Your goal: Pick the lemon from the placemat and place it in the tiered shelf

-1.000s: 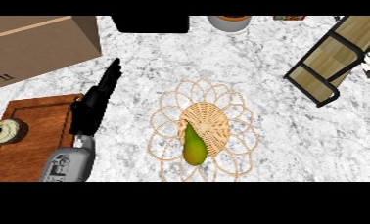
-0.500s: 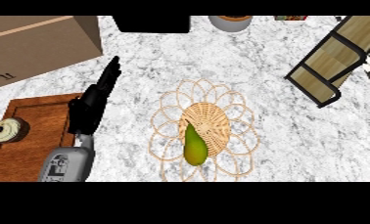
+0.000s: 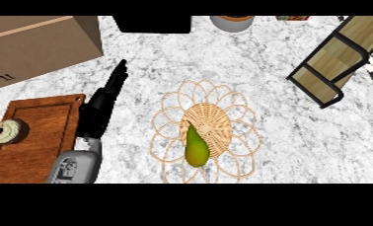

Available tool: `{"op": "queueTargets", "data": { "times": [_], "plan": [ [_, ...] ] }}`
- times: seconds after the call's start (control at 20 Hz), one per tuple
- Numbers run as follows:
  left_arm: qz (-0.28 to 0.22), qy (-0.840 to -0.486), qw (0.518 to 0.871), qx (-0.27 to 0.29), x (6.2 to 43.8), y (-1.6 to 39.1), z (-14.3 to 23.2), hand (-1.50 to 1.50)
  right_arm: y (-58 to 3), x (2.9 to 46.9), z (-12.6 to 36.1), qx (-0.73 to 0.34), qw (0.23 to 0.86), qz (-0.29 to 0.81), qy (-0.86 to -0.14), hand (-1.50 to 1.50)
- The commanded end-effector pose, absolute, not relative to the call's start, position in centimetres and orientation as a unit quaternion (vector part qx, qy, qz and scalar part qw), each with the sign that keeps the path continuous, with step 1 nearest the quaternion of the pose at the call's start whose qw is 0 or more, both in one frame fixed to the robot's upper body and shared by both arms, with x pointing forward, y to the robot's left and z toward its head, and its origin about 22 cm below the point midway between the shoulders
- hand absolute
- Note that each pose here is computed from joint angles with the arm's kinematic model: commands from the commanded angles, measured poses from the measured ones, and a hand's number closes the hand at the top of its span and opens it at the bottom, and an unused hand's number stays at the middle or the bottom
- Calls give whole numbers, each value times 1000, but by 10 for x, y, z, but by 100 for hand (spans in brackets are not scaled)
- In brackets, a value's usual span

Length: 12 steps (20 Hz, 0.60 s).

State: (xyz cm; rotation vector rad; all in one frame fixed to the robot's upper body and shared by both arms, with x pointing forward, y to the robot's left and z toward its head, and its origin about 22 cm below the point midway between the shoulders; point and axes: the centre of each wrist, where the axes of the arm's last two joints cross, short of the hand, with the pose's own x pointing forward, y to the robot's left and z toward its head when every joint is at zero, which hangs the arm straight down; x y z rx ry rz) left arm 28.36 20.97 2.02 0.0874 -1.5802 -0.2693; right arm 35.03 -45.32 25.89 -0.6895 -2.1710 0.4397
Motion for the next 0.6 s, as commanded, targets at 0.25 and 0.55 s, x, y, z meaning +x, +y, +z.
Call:
{"op": "queueTargets", "data": {
  "times": [0.25, 0.55],
  "plan": [
    [-123, -709, 693, 56, 289, 218, 13, 0, -469, 376, 239, -232, 410, 154, -869, 150],
    [-128, -711, 690, 33, 291, 210, 17, 0, -475, 377, 242, -388, 432, 158, -799, 150]
  ]
}}
